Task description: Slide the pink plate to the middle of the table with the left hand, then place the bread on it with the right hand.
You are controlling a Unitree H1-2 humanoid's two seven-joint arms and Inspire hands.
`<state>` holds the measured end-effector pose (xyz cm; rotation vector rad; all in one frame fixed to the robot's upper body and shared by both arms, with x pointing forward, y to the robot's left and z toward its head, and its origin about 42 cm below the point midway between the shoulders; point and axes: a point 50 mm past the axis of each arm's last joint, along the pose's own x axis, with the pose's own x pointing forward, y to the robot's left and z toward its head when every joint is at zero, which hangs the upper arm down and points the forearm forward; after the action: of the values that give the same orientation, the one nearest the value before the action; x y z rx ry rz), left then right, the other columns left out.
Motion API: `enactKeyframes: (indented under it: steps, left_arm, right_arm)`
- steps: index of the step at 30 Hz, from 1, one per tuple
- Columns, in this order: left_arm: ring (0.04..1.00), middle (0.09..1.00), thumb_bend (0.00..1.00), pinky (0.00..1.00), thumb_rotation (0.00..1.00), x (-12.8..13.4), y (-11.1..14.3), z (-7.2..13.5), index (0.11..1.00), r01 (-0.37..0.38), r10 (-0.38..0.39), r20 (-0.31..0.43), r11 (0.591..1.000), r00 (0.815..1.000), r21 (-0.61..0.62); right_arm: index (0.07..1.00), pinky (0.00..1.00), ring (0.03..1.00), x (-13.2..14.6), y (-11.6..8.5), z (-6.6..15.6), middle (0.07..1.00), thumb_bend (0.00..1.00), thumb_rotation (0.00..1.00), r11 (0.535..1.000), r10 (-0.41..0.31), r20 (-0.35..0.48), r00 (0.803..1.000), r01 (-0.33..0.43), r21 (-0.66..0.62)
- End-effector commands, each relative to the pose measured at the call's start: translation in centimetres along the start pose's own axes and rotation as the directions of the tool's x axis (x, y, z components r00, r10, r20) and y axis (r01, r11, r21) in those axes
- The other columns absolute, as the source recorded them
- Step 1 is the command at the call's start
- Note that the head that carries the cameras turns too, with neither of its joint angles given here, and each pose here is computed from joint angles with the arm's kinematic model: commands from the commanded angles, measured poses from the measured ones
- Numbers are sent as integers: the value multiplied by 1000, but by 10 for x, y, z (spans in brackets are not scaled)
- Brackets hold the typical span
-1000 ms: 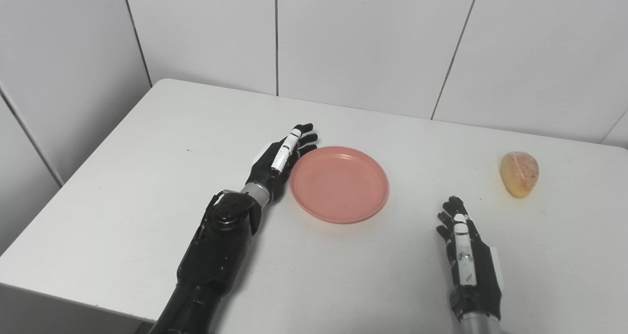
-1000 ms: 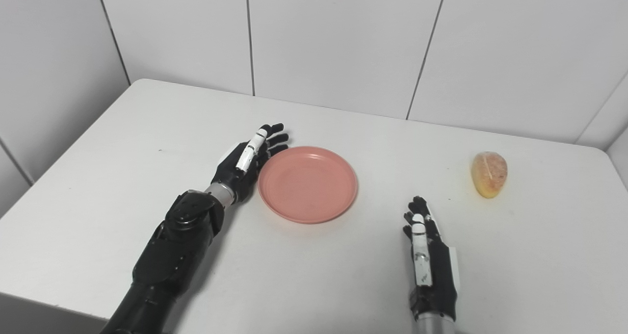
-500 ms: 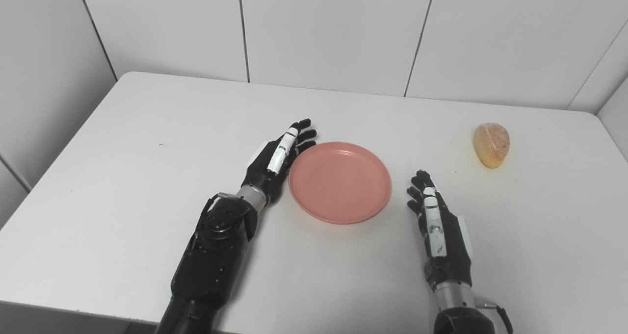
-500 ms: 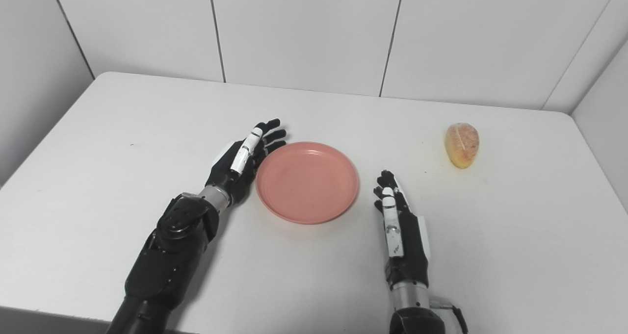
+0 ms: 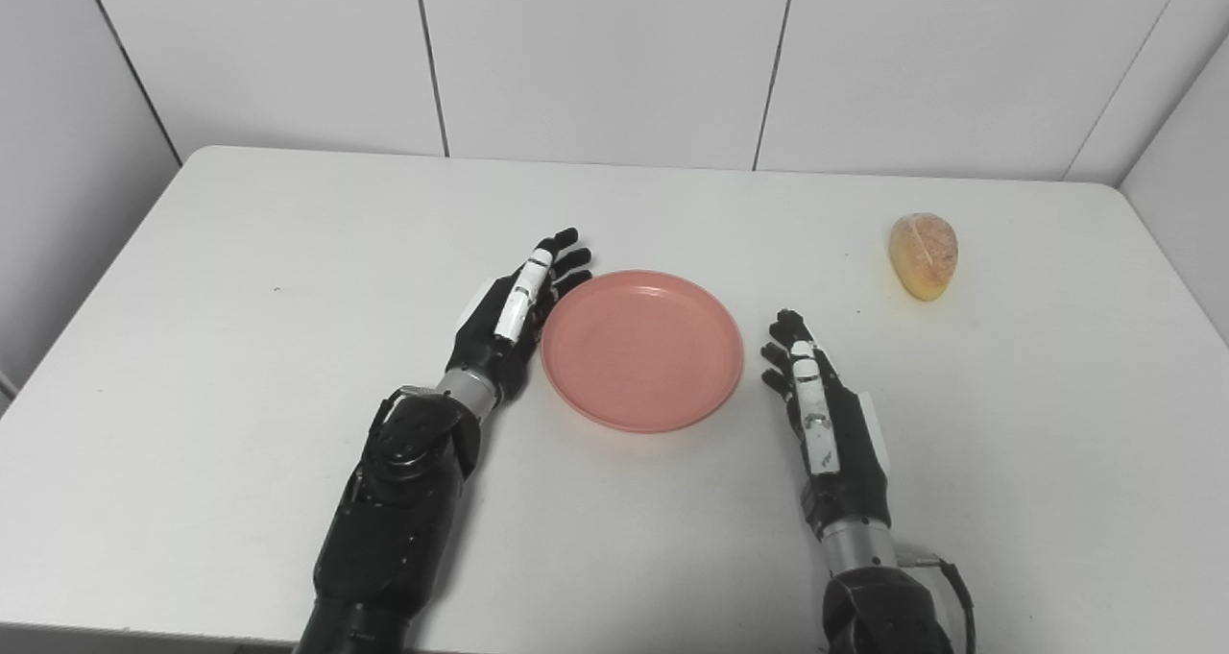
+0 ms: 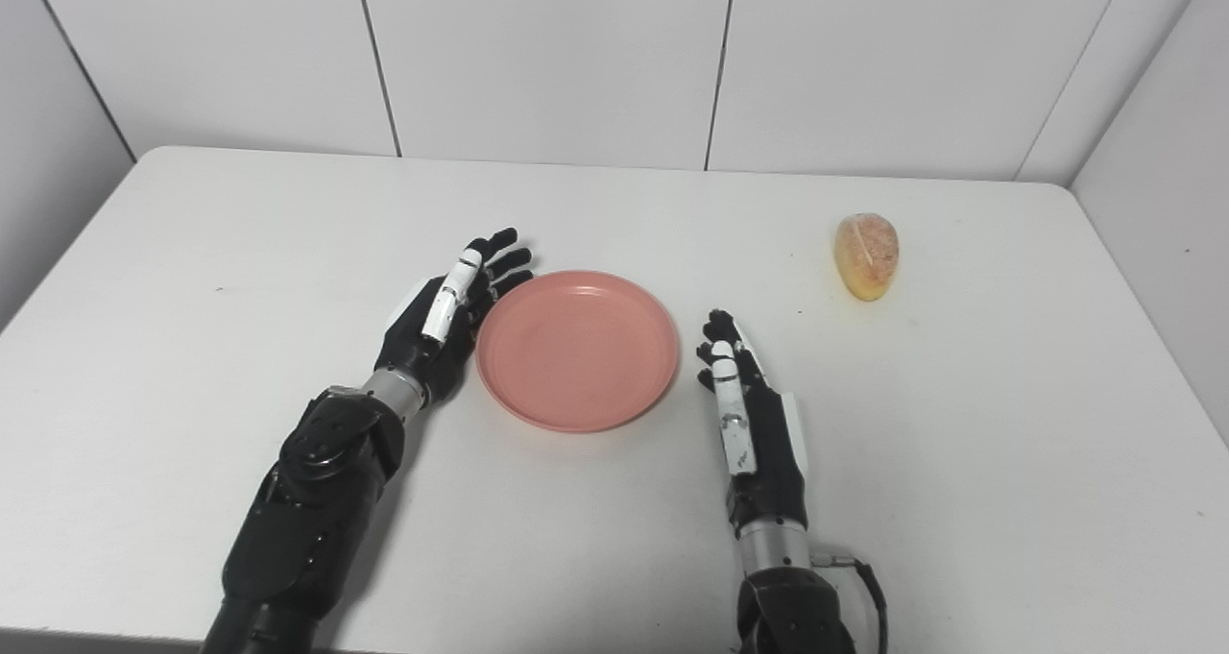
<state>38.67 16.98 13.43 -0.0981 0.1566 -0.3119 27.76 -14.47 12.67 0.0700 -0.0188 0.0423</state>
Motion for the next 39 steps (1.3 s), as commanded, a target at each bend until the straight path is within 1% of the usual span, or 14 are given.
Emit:
enactKeyframes:
  steps: [1, 7, 11, 13, 14, 15, 16, 21, 23, 27, 34, 35, 38, 39]
  left_arm:
    - [892, 902, 340, 890, 1000, -3, -9, -18, 892, 29, -30, -63, 999, 998, -22]
    - [888, 900, 338, 889, 1000, -4, -13, -17, 896, 33, -35, -56, 999, 998, -34]
    - [893, 905, 335, 895, 1000, -3, -15, -19, 900, 43, -45, -52, 998, 998, -37]
    - [895, 906, 336, 898, 1000, -2, -16, -20, 899, 51, -53, -53, 998, 997, -40]
    - [895, 906, 337, 899, 1000, -2, -16, -20, 899, 53, -55, -55, 998, 997, -42]
    - [896, 905, 338, 899, 1000, -2, -16, -21, 897, 53, -56, -58, 998, 997, -44]
    - [894, 902, 340, 897, 1000, -2, -17, -21, 893, 52, -55, -60, 998, 997, -46]
    - [892, 898, 334, 894, 1000, -3, -17, -22, 889, 57, -60, -65, 997, 996, -45]
    - [892, 897, 333, 894, 1000, -3, -17, -23, 889, 58, -61, -66, 997, 996, -48]
    - [895, 899, 327, 898, 1000, -3, -16, -24, 899, 65, -68, -66, 997, 995, -47]
    - [893, 896, 329, 899, 1000, -3, -15, -27, 897, 68, -71, -67, 997, 995, -48]
    - [892, 896, 331, 899, 1000, -3, -14, -28, 896, 69, -72, -67, 996, 995, -48]
    - [893, 897, 330, 902, 1000, -4, -13, -28, 898, 74, -77, -62, 996, 995, -44]
    - [894, 898, 331, 903, 1000, -4, -12, -28, 899, 75, -77, -63, 996, 995, -43]
  right_arm:
    - [898, 893, 895, 8, 6, 15, 906, 178, 1000, 1000, 3, 55, 998, -3, 5]
    - [898, 899, 896, 9, 0, 19, 903, 229, 1000, 1000, -19, 90, 996, 18, 6]
    - [879, 872, 876, 11, -5, 29, 882, 234, 1000, 998, -39, 146, 988, 45, -36]
    - [863, 827, 857, 14, -8, 38, 866, 255, 1000, 992, -44, 209, 977, 67, -104]
    - [862, 824, 856, 16, -11, 43, 865, 257, 1000, 987, -42, 245, 969, 79, -143]
    - [855, 806, 846, 19, -13, 48, 858, 276, 1000, 980, -41, 274, 961, 92, -176]
    - [847, 794, 837, 21, -15, 51, 850, 328, 999, 973, -38, 295, 955, 102, -205]
    - [832, 757, 823, 34, -26, 68, 834, 481, 970, 947, -29, 369, 929, 144, -288]
    - [829, 750, 822, 42, -31, 75, 833, 497, 963, 940, -30, 396, 918, 161, -302]
    - [832, 745, 824, 55, -41, 94, 833, 562, 944, 919, -42, 435, 899, 205, -336]
    - [843, 726, 793, 73, -56, 119, 833, 617, 937, 874, -62, 494, 867, 287, -393]
    - [843, 721, 789, 76, -58, 122, 832, 626, 937, 860, -67, 501, 863, 305, -410]
    - [845, 755, 822, 84, -64, 130, 839, 615, 942, 830, -81, 509, 857, 341, -442]
    - [844, 764, 829, 87, -66, 133, 840, 634, 939, 820, -96, 507, 857, 357, -448]
